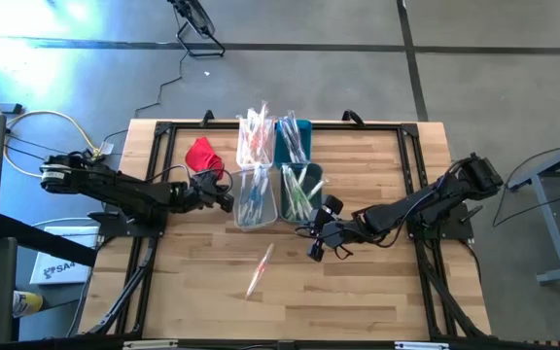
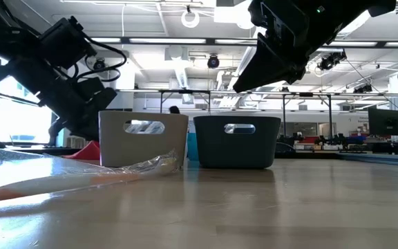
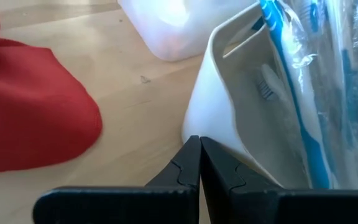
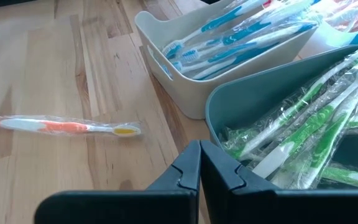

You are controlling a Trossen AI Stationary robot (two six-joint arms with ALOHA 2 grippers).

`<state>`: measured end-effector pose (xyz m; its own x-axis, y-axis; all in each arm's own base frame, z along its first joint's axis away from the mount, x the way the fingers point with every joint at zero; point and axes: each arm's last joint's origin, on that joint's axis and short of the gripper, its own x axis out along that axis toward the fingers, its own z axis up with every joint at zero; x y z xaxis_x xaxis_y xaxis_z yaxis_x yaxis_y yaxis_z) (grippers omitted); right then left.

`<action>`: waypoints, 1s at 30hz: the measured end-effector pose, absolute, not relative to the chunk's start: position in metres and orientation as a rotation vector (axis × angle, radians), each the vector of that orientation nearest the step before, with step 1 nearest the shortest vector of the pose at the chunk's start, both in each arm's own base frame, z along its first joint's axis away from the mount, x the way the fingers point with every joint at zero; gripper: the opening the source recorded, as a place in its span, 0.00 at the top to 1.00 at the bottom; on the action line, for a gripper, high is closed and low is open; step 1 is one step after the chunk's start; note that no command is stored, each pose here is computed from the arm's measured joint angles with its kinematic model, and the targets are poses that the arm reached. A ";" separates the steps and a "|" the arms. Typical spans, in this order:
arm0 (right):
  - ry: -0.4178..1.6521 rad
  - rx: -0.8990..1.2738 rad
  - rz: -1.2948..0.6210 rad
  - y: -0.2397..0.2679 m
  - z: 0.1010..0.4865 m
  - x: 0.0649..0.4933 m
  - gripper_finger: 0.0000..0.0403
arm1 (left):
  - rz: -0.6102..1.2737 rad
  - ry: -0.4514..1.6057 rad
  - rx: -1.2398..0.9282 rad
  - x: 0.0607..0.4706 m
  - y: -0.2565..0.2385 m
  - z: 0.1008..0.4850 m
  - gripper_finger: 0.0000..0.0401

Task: Pick & Place Toothbrushes
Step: Adjust the bins

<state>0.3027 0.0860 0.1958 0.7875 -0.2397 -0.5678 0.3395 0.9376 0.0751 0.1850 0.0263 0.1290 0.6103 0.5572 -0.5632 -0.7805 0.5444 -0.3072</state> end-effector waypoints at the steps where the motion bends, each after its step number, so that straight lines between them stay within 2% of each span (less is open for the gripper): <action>1: 0.586 0.177 -0.314 0.086 0.196 0.303 0.99 | 0.821 0.426 -0.576 0.185 0.026 0.129 0.99; 17: 0.586 0.175 -0.317 0.086 0.196 0.303 0.99 | 0.863 0.417 -0.558 0.192 0.035 0.121 0.99; 23: 0.648 0.085 -0.483 0.077 0.190 0.293 0.99 | 0.855 0.431 -0.555 0.191 0.038 0.120 0.99; 30: 0.722 0.102 -0.636 0.051 0.187 0.286 0.99 | 0.831 0.449 -0.566 0.191 0.037 0.120 0.99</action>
<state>0.2857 0.0507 0.1873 0.5724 -0.5073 -0.6442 0.5754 0.8082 -0.1252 0.1914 0.0368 0.1195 0.5969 0.5583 -0.5762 -0.7879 0.5433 -0.2898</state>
